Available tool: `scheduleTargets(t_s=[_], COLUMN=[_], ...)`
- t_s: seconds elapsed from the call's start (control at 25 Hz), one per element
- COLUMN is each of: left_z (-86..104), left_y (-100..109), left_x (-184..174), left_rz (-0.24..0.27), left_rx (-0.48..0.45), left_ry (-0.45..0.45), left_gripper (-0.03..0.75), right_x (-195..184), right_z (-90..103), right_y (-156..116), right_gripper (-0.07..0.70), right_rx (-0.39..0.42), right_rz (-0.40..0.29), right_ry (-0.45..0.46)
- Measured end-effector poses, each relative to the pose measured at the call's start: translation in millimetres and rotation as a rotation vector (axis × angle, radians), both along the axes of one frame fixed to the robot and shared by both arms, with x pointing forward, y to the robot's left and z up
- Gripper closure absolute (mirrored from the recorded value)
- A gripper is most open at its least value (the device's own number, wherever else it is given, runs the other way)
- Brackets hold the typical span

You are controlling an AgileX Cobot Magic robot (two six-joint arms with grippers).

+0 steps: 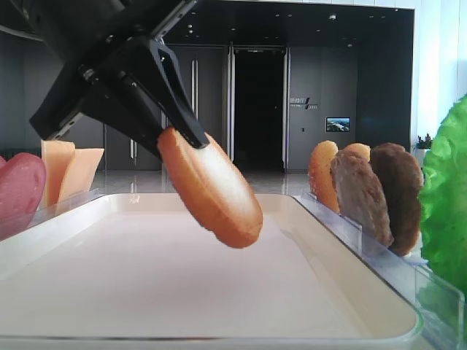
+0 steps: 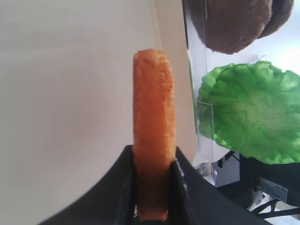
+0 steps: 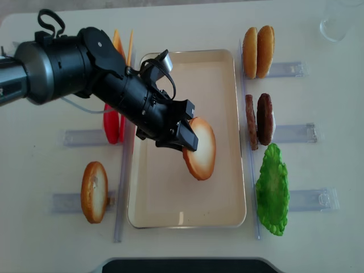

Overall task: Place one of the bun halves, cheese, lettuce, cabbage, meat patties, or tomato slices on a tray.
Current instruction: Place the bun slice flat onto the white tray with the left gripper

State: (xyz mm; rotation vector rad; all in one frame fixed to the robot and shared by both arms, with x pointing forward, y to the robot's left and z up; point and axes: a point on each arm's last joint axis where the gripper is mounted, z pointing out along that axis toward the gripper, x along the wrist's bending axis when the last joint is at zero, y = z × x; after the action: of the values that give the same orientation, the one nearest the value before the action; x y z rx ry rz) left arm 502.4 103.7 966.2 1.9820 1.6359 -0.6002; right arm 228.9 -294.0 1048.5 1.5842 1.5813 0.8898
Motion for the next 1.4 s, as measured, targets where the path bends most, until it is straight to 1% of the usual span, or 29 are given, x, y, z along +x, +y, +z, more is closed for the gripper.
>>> scheduleTargets(t_s=[0.12,0.28,0.4,0.6,0.76,1.0,1.4], left_z=[-5.7,-7.4,-10.8,-16.5,-17.0,-17.3,-18.9], left_y=[0.1,0.2,-0.1,-3.9,-9.4,-9.3,-7.0], left_x=[1.2,3.1,3.8,2.7,-0.9,0.7,1.3], left_rz=[0.001,0.014,0.017,0.007,-0.009,0.016,0.018], left_rx=[0.016,0.021,0.026,0.038,0.044,0.05,0.081], left_ry=[0.012,0.002,0.012,0.018,0.011,0.005,-0.001], left_gripper=[0.58,0.58,0.58,0.58,0.58,0.58,0.58], right_x=[0.0,0.0,0.0,0.0,0.0,0.0,0.0], right_z=[0.0,0.0,0.0,0.0,0.0,0.0,0.0], right_y=[0.0,0.0,0.0,0.0,0.0,0.0,0.0], right_gripper=[0.166,0.166,0.166,0.166,0.166,0.166,0.166], right_rx=[0.0,0.0,0.0,0.0,0.0,0.0,0.0], right_rz=[0.0,0.0,0.0,0.0,0.0,0.0,0.0], right_ry=[0.0,0.0,0.0,0.0,0.0,0.0,0.0])
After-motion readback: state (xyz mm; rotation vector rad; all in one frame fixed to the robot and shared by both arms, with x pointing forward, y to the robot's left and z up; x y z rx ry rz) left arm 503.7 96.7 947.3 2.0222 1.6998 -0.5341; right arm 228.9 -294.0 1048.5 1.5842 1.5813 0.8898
